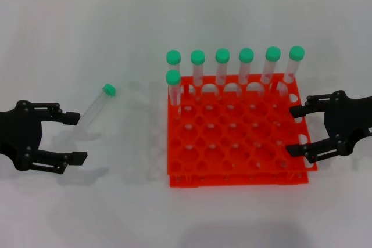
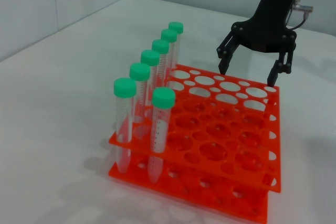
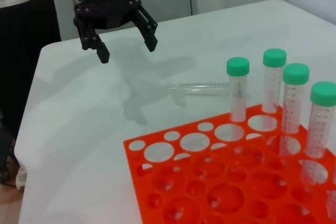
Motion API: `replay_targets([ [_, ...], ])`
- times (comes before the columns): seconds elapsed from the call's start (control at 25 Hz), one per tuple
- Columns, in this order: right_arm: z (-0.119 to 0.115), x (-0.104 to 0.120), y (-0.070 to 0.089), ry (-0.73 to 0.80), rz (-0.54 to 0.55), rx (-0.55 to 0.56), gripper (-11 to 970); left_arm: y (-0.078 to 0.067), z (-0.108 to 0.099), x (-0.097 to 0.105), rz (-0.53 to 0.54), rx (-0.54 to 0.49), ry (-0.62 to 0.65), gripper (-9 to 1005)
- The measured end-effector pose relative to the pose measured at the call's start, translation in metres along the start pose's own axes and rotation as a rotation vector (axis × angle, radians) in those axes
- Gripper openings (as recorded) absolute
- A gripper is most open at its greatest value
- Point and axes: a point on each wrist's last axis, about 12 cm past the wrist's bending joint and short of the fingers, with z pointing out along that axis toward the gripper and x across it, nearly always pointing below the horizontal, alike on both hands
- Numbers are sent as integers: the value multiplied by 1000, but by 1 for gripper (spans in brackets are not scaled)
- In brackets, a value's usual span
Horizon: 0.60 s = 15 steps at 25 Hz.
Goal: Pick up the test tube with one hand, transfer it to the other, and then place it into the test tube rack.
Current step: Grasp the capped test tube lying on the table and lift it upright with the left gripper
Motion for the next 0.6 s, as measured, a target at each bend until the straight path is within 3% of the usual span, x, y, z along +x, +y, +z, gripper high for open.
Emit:
replay_targets([
  [0.6,0,1,0,2,-1,3,841,1,-1,1,-3,-14,4,826],
])
